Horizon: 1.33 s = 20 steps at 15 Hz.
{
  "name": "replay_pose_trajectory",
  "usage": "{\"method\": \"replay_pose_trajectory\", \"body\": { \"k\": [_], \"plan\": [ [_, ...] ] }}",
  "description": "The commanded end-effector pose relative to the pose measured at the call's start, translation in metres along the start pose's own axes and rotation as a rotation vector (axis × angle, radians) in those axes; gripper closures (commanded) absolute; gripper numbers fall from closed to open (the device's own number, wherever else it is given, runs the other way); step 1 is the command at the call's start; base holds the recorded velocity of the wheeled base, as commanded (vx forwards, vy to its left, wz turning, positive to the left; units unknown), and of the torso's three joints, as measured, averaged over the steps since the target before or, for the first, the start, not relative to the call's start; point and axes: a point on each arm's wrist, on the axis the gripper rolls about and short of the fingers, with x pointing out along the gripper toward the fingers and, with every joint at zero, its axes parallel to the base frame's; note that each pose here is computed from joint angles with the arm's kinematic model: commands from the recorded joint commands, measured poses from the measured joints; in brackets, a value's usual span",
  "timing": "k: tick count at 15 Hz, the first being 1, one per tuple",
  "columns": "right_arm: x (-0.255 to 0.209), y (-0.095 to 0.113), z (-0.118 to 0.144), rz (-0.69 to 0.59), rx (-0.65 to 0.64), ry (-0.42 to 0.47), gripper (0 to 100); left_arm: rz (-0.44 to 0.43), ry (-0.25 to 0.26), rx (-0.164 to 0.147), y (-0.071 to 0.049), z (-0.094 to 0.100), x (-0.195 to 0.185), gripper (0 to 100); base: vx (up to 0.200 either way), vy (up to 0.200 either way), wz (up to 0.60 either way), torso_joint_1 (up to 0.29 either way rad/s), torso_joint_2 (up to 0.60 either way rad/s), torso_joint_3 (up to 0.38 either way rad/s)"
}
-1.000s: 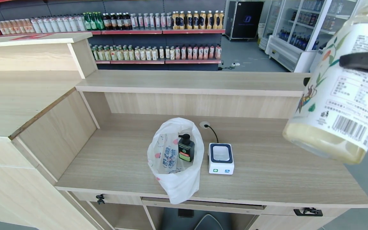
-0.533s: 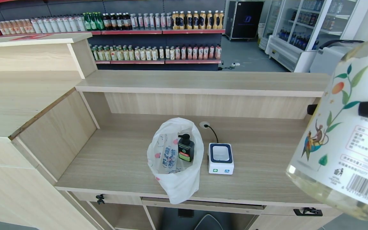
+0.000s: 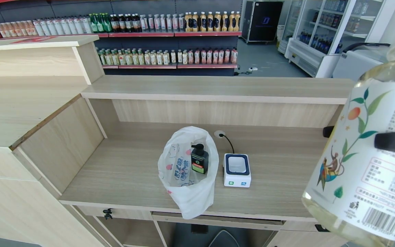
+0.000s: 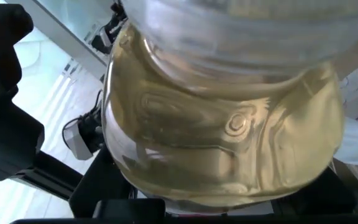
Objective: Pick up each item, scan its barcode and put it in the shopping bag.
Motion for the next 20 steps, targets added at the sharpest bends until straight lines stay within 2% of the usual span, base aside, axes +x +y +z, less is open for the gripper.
{"method": "replay_pose_trajectory", "body": {
  "k": [1, 10, 16, 20],
  "plan": [
    [0.005, -0.005, -0.002, 0.01, 0.011, 0.016, 100, 0.0, -0.001, 0.0, 0.0, 0.0, 0.0, 0, 0.0, 0.0, 0.0, 0.0, 0.0, 0.0],
    [0.024, -0.026, -0.014, 0.011, -0.036, 0.072, 100, 0.0, -0.001, 0.0, 0.0, 0.0, 0.0, 0, 0.0, 0.0, 0.0, 0.0, 0.0, 0.0],
    [0.035, -0.022, -0.011, 0.028, -0.016, 0.077, 100, 0.0, -0.001, 0.0, 0.0, 0.0, 0.0, 0, 0.0, 0.0, 0.0, 0.0, 0.0, 0.0],
    [0.061, -0.017, -0.013, -0.015, -0.031, 0.073, 100, 0.0, -0.001, 0.0, 0.0, 0.0, 0.0, 0, 0.0, 0.0, 0.0, 0.0, 0.0, 0.0]
  ]
}}
